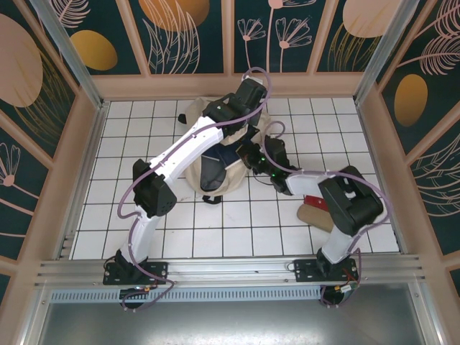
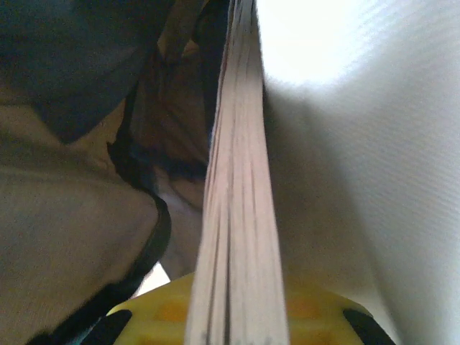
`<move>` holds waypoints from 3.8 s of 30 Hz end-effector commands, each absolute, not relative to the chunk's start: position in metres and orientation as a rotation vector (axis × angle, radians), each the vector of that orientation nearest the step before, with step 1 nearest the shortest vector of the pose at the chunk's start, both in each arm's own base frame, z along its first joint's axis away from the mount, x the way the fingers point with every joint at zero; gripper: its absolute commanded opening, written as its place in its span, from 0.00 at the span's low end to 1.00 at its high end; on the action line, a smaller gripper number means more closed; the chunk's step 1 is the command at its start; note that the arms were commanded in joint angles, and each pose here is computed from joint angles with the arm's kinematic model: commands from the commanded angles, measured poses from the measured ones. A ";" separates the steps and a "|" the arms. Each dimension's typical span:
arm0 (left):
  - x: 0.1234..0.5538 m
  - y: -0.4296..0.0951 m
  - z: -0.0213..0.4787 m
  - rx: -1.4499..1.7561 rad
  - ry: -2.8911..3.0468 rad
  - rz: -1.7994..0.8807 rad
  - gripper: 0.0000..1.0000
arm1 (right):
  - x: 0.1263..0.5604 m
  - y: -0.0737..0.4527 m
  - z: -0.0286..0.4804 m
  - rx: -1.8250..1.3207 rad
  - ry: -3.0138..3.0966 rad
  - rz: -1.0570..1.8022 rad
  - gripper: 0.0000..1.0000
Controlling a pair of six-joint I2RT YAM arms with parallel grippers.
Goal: Pack the student bag
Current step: Place the book in the student bag, then close the student bag at the top-center of the table, then rotate the student bag at the top-center of the table.
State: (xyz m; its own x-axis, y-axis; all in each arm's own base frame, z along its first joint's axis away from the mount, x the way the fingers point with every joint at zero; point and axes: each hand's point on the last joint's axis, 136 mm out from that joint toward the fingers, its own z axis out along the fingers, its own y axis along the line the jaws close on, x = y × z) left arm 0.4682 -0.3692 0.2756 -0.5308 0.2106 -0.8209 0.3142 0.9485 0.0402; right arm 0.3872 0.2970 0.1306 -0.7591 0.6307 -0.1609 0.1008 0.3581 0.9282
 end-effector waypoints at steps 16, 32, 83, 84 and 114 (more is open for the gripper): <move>0.465 -0.375 0.316 0.348 2.074 -0.230 0.00 | 0.492 0.346 0.113 0.967 1.923 1.436 0.02; 0.476 -0.357 0.317 0.267 2.061 -0.153 0.00 | 0.438 0.336 0.151 0.909 2.052 1.574 0.59; 0.428 -0.154 0.198 -0.250 2.299 -0.378 0.96 | 0.415 0.147 0.049 0.658 2.615 0.536 0.26; 0.428 -0.153 0.196 -0.249 2.302 -0.370 0.96 | 0.419 0.141 0.049 0.663 2.601 0.500 0.22; 0.378 -0.247 0.117 -0.219 2.516 -0.946 0.54 | 0.380 0.292 0.143 -0.023 2.550 1.008 0.44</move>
State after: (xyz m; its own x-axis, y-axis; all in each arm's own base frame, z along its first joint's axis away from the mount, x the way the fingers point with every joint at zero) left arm 0.4005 -0.2222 0.1192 -0.8557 -0.3119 -0.4130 -0.0065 0.8044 -0.5941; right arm 0.4169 0.2588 0.1615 -0.8521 0.1861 -0.4891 -0.1416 0.8177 0.5579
